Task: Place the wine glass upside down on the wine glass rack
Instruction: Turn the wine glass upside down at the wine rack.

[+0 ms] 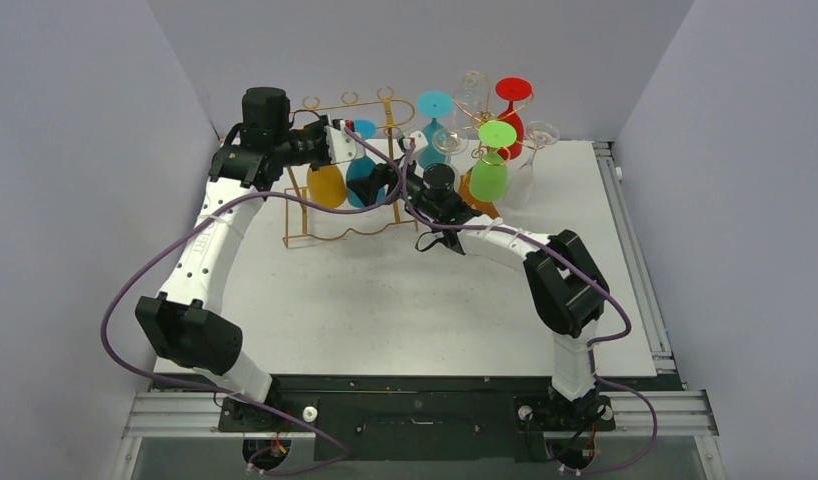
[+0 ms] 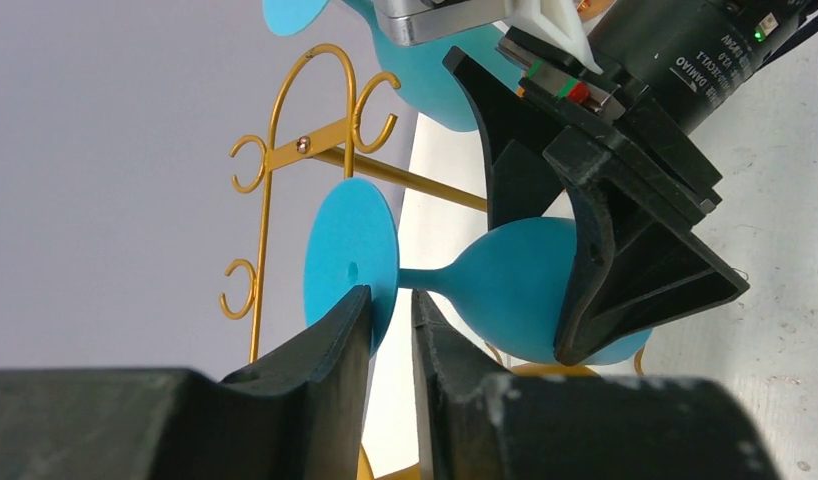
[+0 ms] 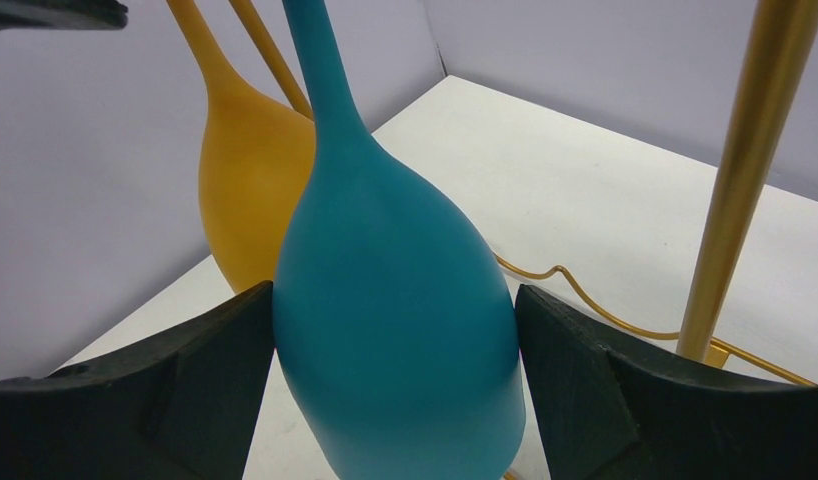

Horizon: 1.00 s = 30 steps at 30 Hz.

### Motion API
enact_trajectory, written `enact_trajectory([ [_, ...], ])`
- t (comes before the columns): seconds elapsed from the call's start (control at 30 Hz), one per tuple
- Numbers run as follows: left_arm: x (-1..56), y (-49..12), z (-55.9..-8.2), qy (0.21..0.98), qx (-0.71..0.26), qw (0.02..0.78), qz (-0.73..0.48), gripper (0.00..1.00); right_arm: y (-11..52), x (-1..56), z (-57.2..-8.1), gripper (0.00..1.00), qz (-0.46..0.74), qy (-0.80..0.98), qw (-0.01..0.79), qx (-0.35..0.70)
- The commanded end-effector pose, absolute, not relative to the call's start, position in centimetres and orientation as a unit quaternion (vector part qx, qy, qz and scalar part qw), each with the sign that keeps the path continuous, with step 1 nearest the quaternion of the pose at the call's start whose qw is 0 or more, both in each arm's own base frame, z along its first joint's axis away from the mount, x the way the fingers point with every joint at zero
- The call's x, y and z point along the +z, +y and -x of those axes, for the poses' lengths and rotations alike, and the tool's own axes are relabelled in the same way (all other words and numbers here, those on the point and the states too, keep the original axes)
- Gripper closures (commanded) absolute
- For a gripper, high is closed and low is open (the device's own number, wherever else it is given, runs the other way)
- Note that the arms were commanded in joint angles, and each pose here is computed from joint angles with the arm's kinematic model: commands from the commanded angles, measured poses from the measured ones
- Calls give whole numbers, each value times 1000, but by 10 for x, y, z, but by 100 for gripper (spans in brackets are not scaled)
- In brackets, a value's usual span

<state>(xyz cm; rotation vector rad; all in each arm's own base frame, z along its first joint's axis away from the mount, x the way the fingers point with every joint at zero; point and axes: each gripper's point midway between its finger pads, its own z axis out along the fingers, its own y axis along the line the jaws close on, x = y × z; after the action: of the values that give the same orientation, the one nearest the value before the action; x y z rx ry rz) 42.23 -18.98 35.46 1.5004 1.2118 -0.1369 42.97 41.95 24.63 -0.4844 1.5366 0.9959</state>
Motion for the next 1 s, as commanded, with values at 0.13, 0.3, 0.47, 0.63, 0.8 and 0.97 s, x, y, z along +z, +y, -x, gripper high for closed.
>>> enact_trajectory([
  [0.13, 344, -191, -431, 525, -47, 551, -648, 90, 419, 276, -407, 19, 218, 628, 608, 434],
  [0.3, 336, -188, -433, 529, -42, 542, -652, 93, 419, 261, -400, 19, 219, 634, 606, 427],
  [0.47, 330, -186, -431, 529, -38, 532, -661, 94, 422, 241, -392, 19, 222, 643, 598, 425],
  [0.63, 326, -186, -426, 529, -36, 525, -666, 95, 418, 215, -378, 19, 221, 656, 585, 422],
  [0.8, 326, -187, -420, 526, -41, 523, -669, 95, 408, 189, -360, 19, 222, 671, 573, 414],
  [0.97, 323, -190, -413, 520, -43, 517, -678, 95, 402, 177, -340, 19, 230, 677, 567, 409],
])
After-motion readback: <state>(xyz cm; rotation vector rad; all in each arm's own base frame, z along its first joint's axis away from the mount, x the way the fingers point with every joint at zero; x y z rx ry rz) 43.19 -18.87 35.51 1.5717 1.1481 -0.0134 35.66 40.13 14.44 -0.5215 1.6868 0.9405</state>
